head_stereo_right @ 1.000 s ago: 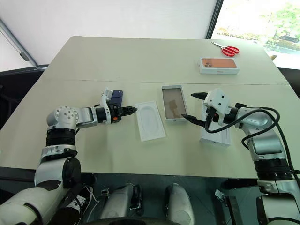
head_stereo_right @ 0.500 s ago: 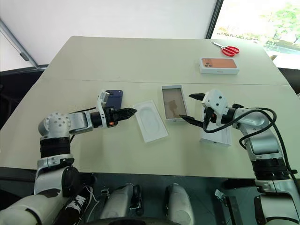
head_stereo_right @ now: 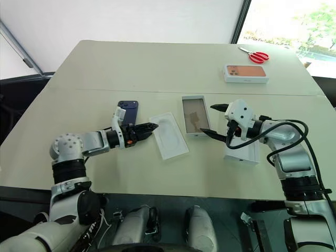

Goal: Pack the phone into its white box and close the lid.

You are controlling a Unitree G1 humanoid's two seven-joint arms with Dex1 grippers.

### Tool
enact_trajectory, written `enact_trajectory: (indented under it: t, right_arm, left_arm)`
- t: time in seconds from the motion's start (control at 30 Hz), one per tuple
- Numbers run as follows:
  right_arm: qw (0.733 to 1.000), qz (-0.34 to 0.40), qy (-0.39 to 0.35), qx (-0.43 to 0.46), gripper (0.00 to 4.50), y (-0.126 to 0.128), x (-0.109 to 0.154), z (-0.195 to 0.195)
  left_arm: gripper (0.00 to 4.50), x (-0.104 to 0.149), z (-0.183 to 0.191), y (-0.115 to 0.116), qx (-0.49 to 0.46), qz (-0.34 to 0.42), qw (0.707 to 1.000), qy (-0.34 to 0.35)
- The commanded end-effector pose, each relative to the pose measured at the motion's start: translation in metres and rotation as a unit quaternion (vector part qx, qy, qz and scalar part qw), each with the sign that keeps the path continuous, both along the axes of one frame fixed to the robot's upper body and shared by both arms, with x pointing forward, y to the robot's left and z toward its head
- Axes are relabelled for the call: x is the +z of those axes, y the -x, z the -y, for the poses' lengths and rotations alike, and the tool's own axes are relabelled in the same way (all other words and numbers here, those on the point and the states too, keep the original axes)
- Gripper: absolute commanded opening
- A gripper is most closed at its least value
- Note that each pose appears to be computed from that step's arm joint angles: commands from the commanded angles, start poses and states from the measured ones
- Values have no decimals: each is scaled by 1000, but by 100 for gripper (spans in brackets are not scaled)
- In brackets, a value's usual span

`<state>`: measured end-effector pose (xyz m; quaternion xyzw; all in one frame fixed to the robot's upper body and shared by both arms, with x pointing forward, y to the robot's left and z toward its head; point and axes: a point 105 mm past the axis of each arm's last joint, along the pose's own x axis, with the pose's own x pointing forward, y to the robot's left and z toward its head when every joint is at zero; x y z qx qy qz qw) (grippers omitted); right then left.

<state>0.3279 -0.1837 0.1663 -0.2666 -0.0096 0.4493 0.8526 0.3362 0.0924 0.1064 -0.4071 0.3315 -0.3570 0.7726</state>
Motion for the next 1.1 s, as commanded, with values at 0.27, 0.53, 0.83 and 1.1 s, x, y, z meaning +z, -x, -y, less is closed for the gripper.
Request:
enact_trajectory:
  t: [0.27, 0.53, 0.83, 1.1]
  right_arm:
    - [1000, 26, 0, -2, 450, 1, 12, 2]
    - [1000, 29, -1, 1, 450, 0, 14, -1]
    - [999, 33, -2, 2, 450, 0, 16, -2]
    - [999, 37, -2, 4, 450, -1, 16, -5]
  left_arm:
    - [380, -11, -5, -1, 34, -13, 999, 27]
    - [299, -9, 9, -9, 27, -10, 999, 41]
    - [198, -18, 5, -5, 22, -26, 999, 20]
    - [140, -20, 17, -2, 14, -33, 999, 30]
